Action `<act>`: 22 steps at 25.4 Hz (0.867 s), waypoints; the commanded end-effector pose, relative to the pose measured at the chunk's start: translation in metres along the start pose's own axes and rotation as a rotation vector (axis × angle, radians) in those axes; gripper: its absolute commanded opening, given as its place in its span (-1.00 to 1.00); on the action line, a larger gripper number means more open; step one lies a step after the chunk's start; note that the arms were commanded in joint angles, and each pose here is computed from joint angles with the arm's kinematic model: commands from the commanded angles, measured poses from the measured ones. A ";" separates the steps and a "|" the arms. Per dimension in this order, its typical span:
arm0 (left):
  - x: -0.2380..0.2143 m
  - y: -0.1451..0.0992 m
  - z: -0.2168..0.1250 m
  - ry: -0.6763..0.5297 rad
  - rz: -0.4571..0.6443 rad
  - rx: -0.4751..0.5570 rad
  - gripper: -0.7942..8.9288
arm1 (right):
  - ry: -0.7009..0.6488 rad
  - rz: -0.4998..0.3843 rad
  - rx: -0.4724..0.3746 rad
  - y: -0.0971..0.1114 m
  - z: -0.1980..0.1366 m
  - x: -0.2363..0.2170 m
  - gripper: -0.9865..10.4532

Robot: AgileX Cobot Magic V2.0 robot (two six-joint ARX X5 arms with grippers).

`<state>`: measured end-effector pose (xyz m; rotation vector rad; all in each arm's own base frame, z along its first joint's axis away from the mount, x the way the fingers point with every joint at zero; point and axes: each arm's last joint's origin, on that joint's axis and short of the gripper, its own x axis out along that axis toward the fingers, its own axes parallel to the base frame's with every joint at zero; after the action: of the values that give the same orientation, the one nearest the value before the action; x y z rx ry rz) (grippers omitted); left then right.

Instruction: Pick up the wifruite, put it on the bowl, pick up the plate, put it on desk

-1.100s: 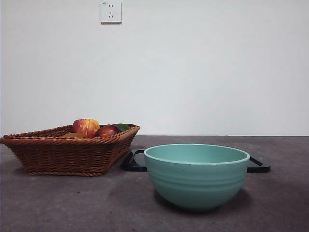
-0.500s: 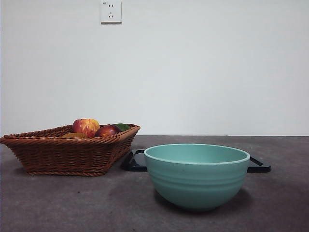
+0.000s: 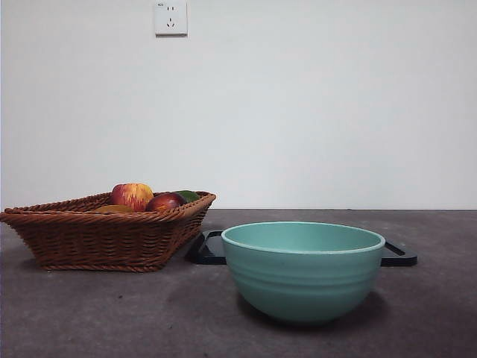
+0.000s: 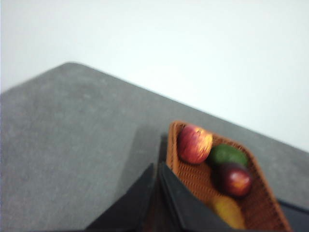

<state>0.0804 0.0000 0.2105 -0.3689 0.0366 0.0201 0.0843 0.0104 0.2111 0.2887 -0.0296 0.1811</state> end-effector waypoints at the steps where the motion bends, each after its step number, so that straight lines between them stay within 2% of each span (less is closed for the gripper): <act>1: -0.007 -0.007 0.018 -0.006 -0.006 -0.017 -0.82 | -0.001 0.002 0.014 0.005 0.017 -0.003 -0.82; 5: -0.015 -0.016 0.041 0.031 -0.011 0.003 -0.82 | 0.026 0.007 0.002 0.013 0.042 -0.005 -0.82; 9: -0.018 -0.027 0.063 0.089 -0.053 0.048 -0.82 | 0.095 0.049 -0.038 0.022 0.066 -0.004 -0.82; 22: 0.001 -0.055 0.110 0.483 -0.286 0.191 -0.82 | 0.510 0.213 -0.140 0.045 0.124 0.012 -0.82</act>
<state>0.0859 -0.0108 0.3265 -0.2334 0.4706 -0.3253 0.0871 0.0189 0.3395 0.1360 0.4400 0.4398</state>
